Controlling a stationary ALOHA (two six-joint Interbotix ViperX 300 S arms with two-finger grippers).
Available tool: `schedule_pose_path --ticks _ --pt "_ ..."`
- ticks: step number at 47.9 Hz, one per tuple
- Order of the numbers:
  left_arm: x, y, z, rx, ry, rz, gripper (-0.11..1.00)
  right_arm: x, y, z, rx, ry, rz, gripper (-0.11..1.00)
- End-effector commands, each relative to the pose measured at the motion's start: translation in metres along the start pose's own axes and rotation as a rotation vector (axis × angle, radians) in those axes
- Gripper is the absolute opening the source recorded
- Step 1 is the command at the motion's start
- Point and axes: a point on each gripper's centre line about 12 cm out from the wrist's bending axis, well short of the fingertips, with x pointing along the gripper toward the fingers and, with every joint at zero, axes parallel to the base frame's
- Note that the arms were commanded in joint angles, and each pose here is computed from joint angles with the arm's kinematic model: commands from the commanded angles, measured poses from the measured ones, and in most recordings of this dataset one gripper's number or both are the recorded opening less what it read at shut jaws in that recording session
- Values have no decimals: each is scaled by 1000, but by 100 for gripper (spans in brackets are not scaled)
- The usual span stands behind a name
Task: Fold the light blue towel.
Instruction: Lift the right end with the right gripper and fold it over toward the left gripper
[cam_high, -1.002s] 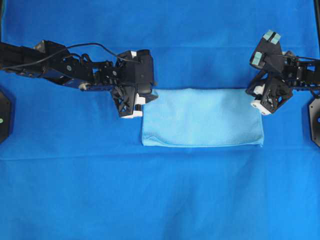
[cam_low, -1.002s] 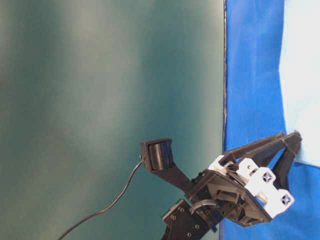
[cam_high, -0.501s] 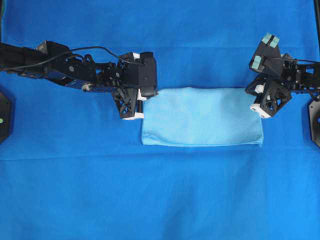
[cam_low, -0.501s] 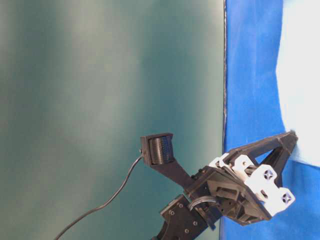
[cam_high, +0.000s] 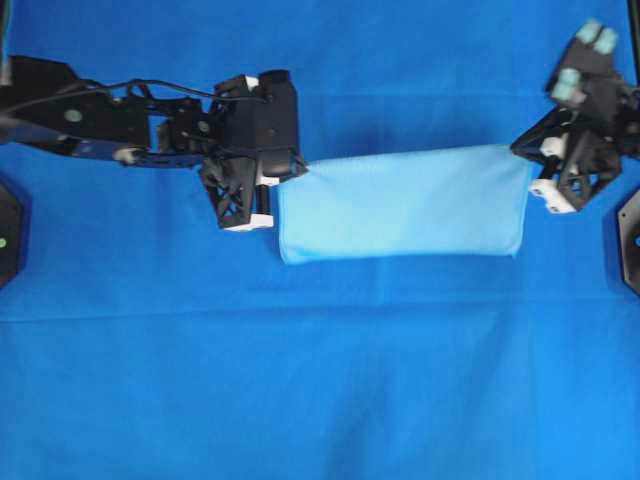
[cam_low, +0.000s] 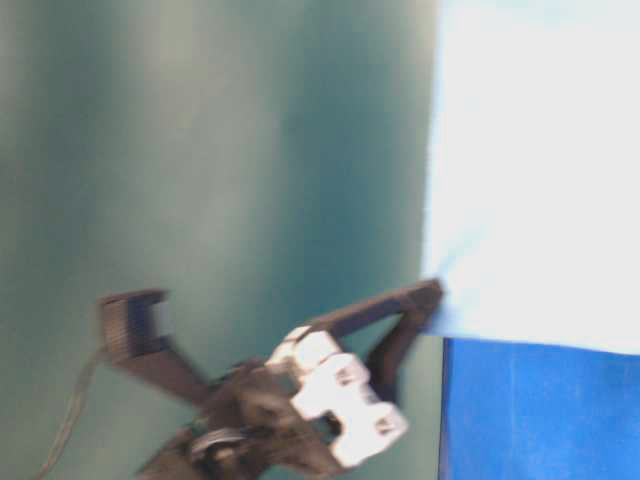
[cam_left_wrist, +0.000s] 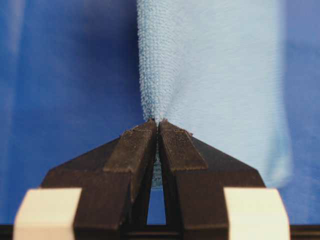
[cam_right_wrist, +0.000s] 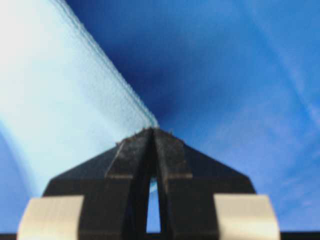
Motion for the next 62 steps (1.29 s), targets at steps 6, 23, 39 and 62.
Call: schedule_pose_path --ticks 6,23,39,62 --pt "-28 9 35 18 -97 23 2 -37 -2 18 12 -117 8 1" --pt "-30 17 42 5 -89 34 2 -45 -4 18 13 -138 6 1" --pt "-27 -28 52 15 -106 -58 2 -34 -14 47 -57 -200 -74 1" --pt "-6 -100 100 94 -195 -184 2 30 -32 137 -128 -234 -153 1"
